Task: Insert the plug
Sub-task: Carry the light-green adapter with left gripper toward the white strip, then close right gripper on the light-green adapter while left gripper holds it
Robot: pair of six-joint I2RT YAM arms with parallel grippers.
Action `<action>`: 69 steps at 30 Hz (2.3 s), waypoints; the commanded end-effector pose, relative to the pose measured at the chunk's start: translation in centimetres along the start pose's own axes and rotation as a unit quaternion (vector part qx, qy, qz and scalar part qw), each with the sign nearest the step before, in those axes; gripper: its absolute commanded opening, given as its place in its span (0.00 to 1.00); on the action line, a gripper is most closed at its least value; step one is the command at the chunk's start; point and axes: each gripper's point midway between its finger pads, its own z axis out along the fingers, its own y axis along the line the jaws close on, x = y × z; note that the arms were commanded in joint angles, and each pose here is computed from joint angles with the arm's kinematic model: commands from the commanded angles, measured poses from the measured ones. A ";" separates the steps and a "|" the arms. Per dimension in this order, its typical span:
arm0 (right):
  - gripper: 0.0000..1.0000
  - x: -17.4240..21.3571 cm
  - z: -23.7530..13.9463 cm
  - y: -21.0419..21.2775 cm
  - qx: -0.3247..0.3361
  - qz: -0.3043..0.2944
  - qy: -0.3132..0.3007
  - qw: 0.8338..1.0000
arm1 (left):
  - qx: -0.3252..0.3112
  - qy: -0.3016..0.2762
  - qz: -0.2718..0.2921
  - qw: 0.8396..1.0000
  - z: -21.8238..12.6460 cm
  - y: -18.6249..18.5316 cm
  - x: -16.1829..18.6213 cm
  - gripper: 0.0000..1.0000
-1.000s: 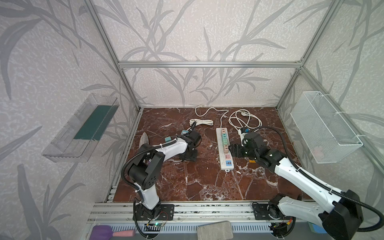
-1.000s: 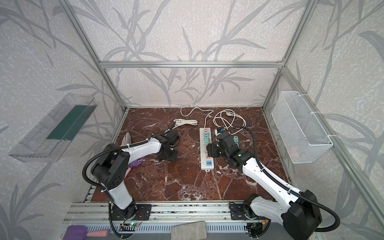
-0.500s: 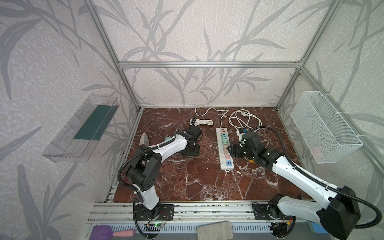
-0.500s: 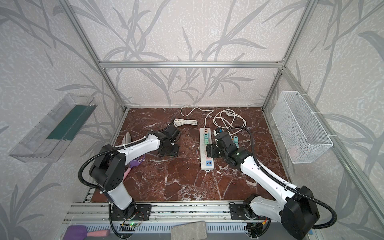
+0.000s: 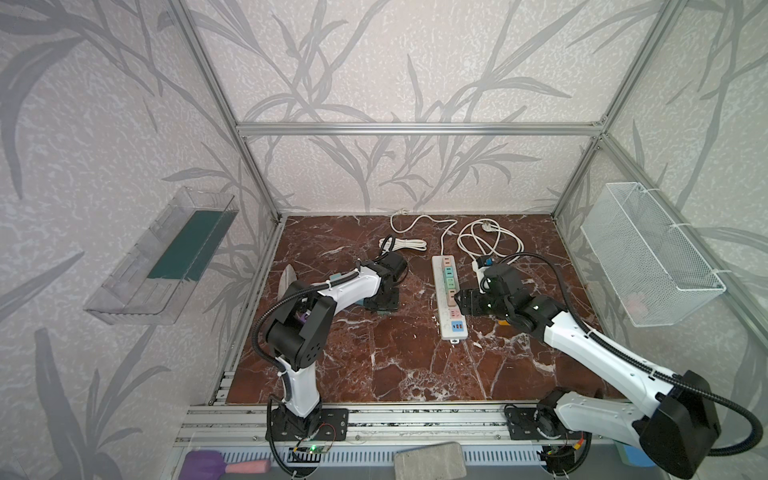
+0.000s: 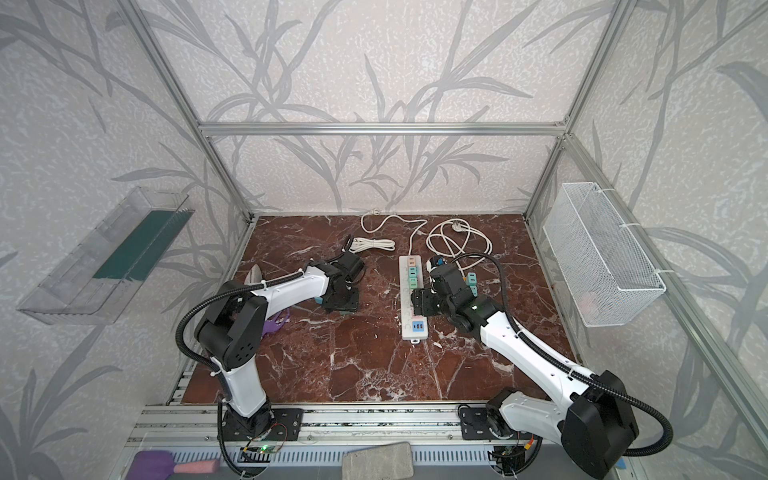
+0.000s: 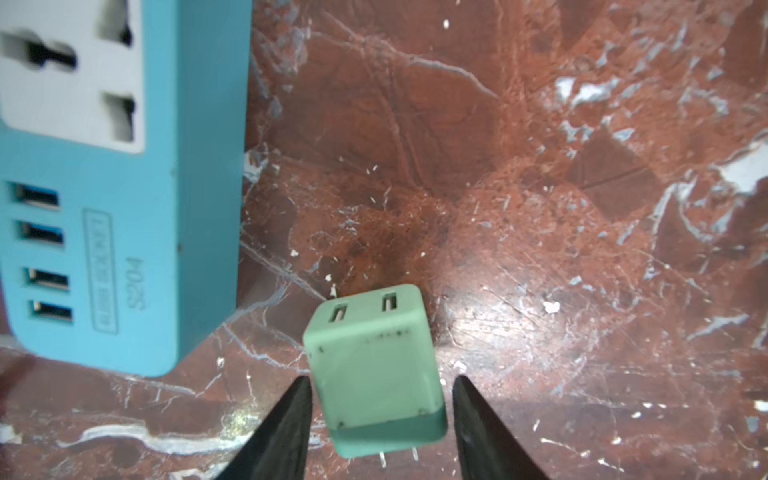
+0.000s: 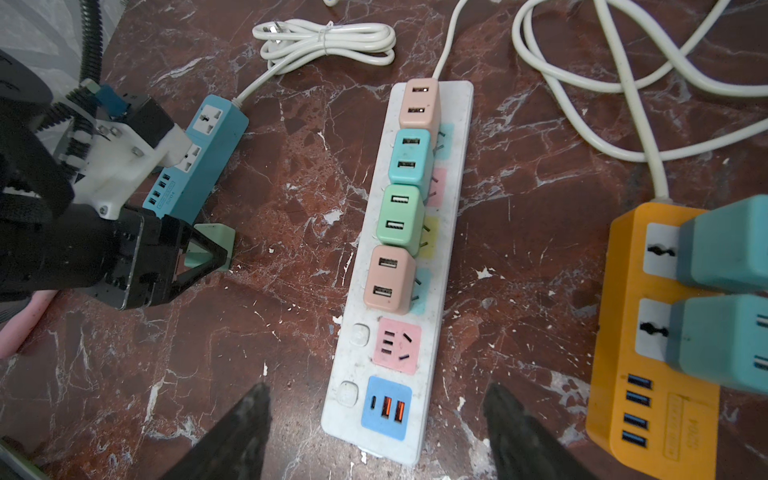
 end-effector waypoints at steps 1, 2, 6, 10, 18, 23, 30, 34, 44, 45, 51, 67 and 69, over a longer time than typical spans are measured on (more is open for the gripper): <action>0.80 -0.5 0.0 0.3 -0.008 -0.007 -0.004 1.000 | -0.032 0.013 -0.005 0.999 1.2 1.2 0.7 0.52; 0.80 -0.6 0.0 0.3 -0.007 -0.007 -0.005 1.000 | -0.035 0.016 -0.005 0.999 1.4 1.4 0.8 0.52; 0.80 -0.8 -0.1 0.3 -0.009 -0.009 -0.008 1.000 | -0.040 0.021 -0.002 0.999 1.7 1.7 1.0 0.49; 0.80 -0.6 0.2 0.3 -0.011 -0.008 -0.002 1.000 | -0.055 0.007 0.006 0.998 1.5 2.2 0.6 0.44; 0.79 -0.7 -0.5 0.2 -0.012 -0.009 -0.007 1.000 | -0.022 0.002 0.044 0.999 0.8 1.0 -0.1 0.25; 0.79 -1.0 -1.2 0.1 -0.011 -0.011 -0.012 1.000 | 0.041 -0.047 0.080 0.995 -2.9 -1.5 -1.7 0.22; 0.79 -1.4 -1.9 -0.6 0.002 0.002 -0.001 1.000 | 0.174 -0.184 0.160 0.954 -9.4 -6.7 -3.9 0.17; 0.77 -1.7 -2.5 -0.7 -0.007 0.016 0.008 1.000 | 0.226 -0.293 0.222 0.902 -13.0 -9.7 -4.3 0.06; 0.29 -1.9 -4.7 5.8 -0.126 -0.025 0.038 0.991 | 0.279 -0.494 0.328 0.755 -18.5 -12.7 -2.0 0.00; 0.30 -1.9 -4.7 6.7 -0.134 -0.038 0.040 0.989 | 0.280 -0.495 0.333 0.752 -18.6 -12.8 -1.6 0.00; 0.54 -2.1 -3.8 10.2 -0.180 -0.050 0.052 0.981 | 0.290 -0.493 0.344 0.744 -18.5 -13.2 -0.6 0.00; 0.61 -4.1 -2.2 11.1 -0.175 -0.042 0.039 0.983 | 0.296 -0.490 0.365 0.734 -18.7 -14.6 0.5 0.00; 0.60 -4.3 -2.1 11.1 -0.174 -0.039 0.037 0.983 | 0.294 -0.491 0.368 0.733 -18.8 -14.6 0.6 0.00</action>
